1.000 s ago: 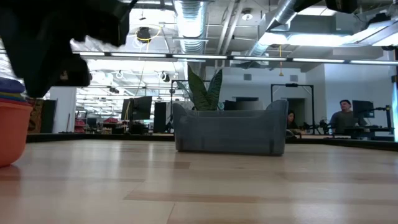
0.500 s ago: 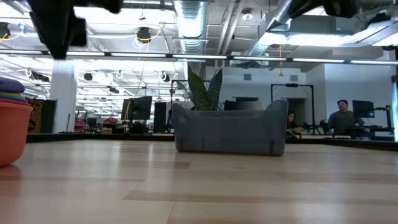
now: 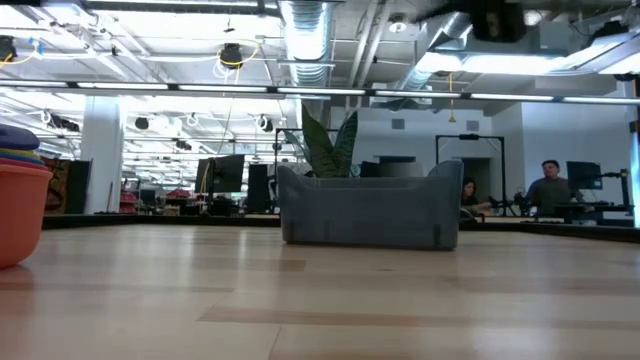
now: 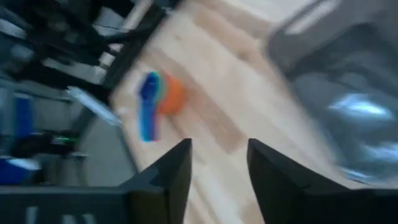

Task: Nest measuring cups in basket
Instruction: Adjust the stacked measuring cups

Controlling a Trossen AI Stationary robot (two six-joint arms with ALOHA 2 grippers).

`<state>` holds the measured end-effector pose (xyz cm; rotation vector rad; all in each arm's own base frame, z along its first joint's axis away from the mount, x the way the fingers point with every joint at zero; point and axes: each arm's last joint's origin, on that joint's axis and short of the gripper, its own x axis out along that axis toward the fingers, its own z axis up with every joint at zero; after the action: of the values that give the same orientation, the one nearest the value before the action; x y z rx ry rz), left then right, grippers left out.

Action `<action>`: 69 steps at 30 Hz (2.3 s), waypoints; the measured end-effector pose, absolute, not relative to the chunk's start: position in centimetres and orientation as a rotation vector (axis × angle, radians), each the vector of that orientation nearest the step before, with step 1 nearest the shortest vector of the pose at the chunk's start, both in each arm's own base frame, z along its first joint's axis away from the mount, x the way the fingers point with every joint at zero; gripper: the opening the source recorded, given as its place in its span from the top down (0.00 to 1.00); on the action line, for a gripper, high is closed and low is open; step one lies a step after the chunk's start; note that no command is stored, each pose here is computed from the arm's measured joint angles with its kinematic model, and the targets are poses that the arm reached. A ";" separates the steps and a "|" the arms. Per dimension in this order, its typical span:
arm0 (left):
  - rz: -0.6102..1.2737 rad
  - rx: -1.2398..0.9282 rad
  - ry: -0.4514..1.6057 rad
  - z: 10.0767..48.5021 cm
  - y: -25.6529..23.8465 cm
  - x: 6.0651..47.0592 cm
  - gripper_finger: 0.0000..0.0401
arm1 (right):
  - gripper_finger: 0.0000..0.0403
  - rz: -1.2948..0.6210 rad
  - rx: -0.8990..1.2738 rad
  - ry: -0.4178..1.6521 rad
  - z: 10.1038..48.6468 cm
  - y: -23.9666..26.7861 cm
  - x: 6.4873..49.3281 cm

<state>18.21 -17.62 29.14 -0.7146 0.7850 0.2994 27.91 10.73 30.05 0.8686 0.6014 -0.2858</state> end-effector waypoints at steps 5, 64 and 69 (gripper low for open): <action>0.289 -0.771 0.849 27.8 -20.4 16.4 0.73 | 0.43 -0.165 0.939 0.594 28.3 12.3 30.9; 0.387 -0.768 1.089 18.0 -27.0 18.2 0.73 | 0.97 -0.114 0.837 0.820 19.0 14.1 38.0; 0.527 -0.717 1.149 17.5 -25.6 18.2 0.73 | 0.93 -0.116 0.847 0.826 18.9 13.5 38.1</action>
<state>18.22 -25.59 17.49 -0.7168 1.1493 0.5265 38.14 13.53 18.95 0.8474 0.8261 -0.1160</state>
